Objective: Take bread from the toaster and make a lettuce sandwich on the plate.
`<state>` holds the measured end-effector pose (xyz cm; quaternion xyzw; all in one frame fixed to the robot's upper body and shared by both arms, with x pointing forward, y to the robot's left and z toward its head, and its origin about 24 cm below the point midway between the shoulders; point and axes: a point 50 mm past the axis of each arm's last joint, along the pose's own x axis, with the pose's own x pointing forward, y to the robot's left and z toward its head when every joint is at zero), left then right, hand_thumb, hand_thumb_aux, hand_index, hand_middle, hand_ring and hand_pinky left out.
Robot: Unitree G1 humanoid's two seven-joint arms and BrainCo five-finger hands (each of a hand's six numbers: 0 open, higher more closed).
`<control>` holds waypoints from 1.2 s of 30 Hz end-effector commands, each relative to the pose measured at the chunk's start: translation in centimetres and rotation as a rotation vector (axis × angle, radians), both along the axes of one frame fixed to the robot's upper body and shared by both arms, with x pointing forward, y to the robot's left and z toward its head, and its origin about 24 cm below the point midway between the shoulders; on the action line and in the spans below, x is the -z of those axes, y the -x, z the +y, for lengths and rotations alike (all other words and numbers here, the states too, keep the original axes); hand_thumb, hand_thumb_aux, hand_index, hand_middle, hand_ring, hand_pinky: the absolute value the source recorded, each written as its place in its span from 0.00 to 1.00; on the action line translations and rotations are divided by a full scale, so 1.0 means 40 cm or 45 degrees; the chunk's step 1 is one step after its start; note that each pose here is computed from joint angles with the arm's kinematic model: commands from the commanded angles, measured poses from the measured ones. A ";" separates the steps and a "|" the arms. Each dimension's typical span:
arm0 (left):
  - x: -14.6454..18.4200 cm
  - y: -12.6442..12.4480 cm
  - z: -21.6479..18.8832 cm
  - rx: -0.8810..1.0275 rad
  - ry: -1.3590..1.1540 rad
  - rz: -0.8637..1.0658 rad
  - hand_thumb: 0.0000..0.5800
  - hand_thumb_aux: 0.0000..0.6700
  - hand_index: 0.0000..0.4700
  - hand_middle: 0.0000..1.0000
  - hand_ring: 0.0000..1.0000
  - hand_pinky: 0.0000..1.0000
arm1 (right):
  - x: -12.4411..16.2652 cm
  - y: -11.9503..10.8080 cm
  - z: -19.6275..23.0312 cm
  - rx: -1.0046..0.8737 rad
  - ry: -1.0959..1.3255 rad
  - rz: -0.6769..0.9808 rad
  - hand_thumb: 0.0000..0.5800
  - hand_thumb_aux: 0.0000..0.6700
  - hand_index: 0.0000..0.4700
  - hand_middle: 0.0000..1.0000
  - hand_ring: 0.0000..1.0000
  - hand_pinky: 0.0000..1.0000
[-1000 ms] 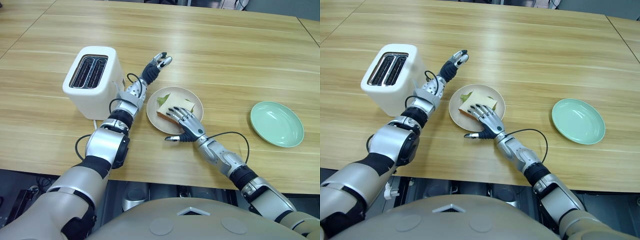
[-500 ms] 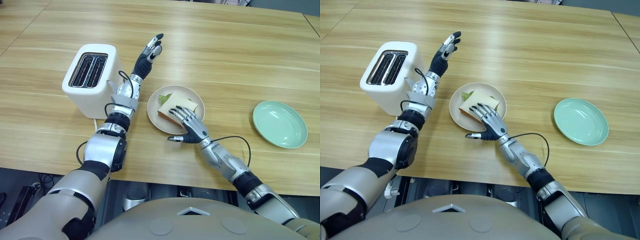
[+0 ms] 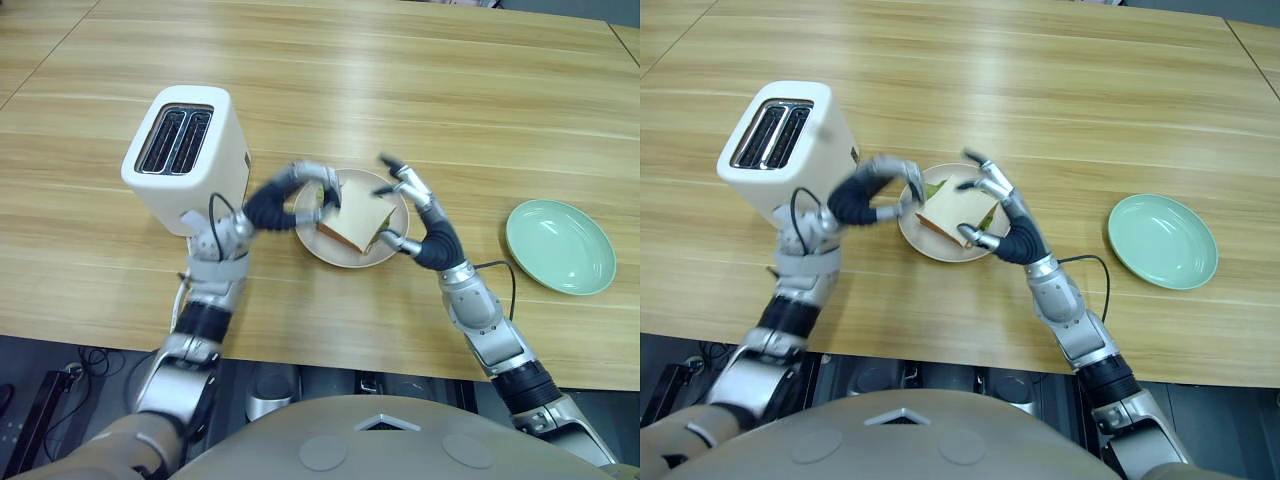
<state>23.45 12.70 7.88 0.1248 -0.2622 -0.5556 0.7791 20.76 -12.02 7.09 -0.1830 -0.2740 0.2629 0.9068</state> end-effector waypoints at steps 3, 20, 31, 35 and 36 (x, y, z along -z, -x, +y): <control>0.106 0.074 0.007 0.265 -0.435 0.113 1.00 1.00 0.98 1.00 1.00 1.00 | 0.090 0.041 -0.005 -0.251 0.297 0.245 1.00 1.00 0.98 1.00 1.00 1.00; 0.255 -0.026 0.016 -0.205 -0.809 0.139 1.00 1.00 0.98 1.00 1.00 1.00 | 0.246 -0.026 -0.045 -0.062 0.812 0.410 1.00 1.00 0.98 1.00 1.00 1.00; 0.210 -0.179 0.004 -0.845 -0.763 -0.182 1.00 1.00 0.98 1.00 1.00 1.00 | 0.251 -0.154 -0.014 0.336 0.746 0.218 1.00 1.00 0.98 1.00 1.00 1.00; 0.184 -0.223 -0.007 -1.037 -0.709 -0.228 1.00 1.00 0.98 1.00 1.00 1.00 | 0.241 -0.195 -0.012 0.507 0.663 0.191 1.00 1.00 0.98 1.00 1.00 1.00; 0.179 -0.229 -0.009 -1.074 -0.684 -0.219 1.00 1.00 0.98 0.99 0.99 0.99 | 0.238 -0.204 -0.013 0.547 0.643 0.186 1.00 1.00 0.98 1.00 1.00 1.00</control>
